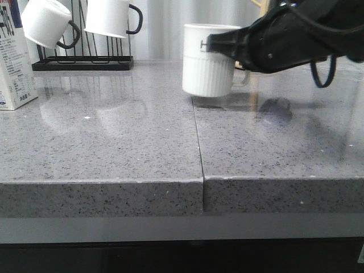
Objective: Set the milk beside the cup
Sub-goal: 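Carry the HOME mug with the right gripper toward the table center and lower it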
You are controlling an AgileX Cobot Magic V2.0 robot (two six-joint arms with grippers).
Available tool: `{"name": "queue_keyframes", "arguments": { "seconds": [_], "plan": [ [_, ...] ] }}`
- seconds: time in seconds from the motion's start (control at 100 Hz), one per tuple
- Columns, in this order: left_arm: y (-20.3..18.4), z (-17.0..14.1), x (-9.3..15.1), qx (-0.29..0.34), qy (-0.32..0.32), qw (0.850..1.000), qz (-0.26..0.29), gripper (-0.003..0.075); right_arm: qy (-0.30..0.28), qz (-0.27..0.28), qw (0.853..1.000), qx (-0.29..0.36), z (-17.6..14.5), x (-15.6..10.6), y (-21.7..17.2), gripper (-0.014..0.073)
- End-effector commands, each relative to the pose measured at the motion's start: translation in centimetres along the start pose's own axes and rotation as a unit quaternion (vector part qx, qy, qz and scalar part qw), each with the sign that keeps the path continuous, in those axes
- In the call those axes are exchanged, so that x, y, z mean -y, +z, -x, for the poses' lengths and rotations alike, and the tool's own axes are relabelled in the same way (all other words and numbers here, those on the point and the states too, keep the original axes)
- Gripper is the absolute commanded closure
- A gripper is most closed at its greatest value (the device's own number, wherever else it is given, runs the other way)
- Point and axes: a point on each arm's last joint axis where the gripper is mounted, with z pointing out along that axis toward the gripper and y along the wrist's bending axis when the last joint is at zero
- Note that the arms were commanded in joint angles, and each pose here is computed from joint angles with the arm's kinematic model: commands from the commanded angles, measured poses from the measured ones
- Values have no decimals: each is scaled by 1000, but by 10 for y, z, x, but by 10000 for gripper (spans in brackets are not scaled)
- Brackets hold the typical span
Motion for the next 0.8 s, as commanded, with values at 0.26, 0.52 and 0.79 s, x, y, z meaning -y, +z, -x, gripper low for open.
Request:
{"name": "queue_keyframes", "arguments": {
  "seconds": [0.26,0.52,0.79],
  "plan": [
    [-1,-8,1,30,-8,999,-9,741,-6,-4,998,57,18,-8,0,617],
    [-1,-8,1,30,-8,999,-9,741,-6,0,999,47,16,-9,0,280],
    [-1,-8,1,30,-8,999,-9,741,-5,0,999,50,20,-5,-10,173]
  ]
}}
